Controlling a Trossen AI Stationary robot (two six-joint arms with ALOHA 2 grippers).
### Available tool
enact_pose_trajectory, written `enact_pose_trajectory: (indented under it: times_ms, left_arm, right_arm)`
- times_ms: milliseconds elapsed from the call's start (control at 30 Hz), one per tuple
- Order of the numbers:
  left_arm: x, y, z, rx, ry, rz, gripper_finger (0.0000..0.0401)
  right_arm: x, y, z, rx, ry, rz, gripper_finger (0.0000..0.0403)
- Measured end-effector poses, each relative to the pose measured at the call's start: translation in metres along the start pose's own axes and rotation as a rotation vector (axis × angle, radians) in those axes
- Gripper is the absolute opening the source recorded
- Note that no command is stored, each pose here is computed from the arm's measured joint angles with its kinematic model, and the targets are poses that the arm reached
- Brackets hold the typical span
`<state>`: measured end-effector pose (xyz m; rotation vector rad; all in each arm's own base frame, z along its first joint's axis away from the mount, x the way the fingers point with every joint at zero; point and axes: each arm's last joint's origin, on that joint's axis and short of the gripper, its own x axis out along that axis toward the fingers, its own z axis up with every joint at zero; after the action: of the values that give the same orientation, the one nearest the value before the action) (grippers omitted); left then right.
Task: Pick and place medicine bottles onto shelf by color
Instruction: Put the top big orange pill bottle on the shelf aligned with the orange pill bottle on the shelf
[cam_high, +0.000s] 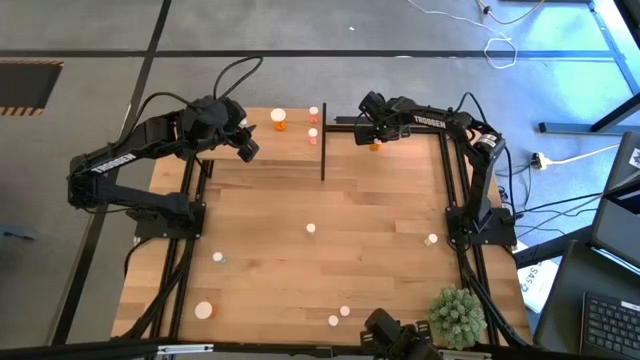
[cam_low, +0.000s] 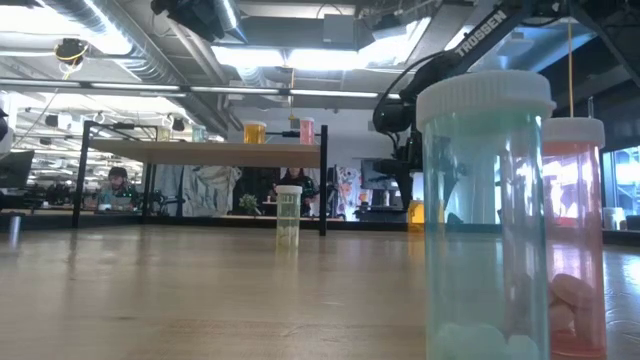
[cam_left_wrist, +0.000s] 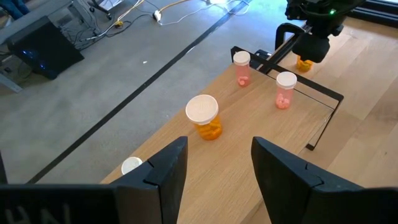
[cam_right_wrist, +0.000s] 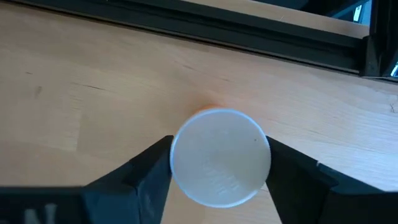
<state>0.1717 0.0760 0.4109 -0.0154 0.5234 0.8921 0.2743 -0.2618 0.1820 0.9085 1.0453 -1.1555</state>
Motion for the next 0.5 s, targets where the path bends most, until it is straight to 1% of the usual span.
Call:
enact_pose_trajectory:
  times_ms: [133,200,367,500]
  left_arm:
    - [0.0001,0.0000,0.0000,0.000,0.000,0.000,0.0173]
    - [0.0000,0.0000,0.0000,0.000,0.000,0.000,0.0173]
    - [0.0000,0.0000,0.0000,0.000,0.000,0.000,0.0173]
    - [0.0000,0.0000,0.0000,0.000,0.000,0.000,0.0173]
  right_arm:
    - [-0.0001,0.0000,0.0000,-0.003,0.000,0.000,0.0210]
    - [-0.0001,0.0000,0.0000,-0.008,-0.001,0.000,0.0210]
    - [-0.0001,0.0000,0.0000,-0.072,0.000,0.001,0.0226]
    - [-0.0003,0.0006,-0.0004,-0.111,0.013,0.023,0.0217]
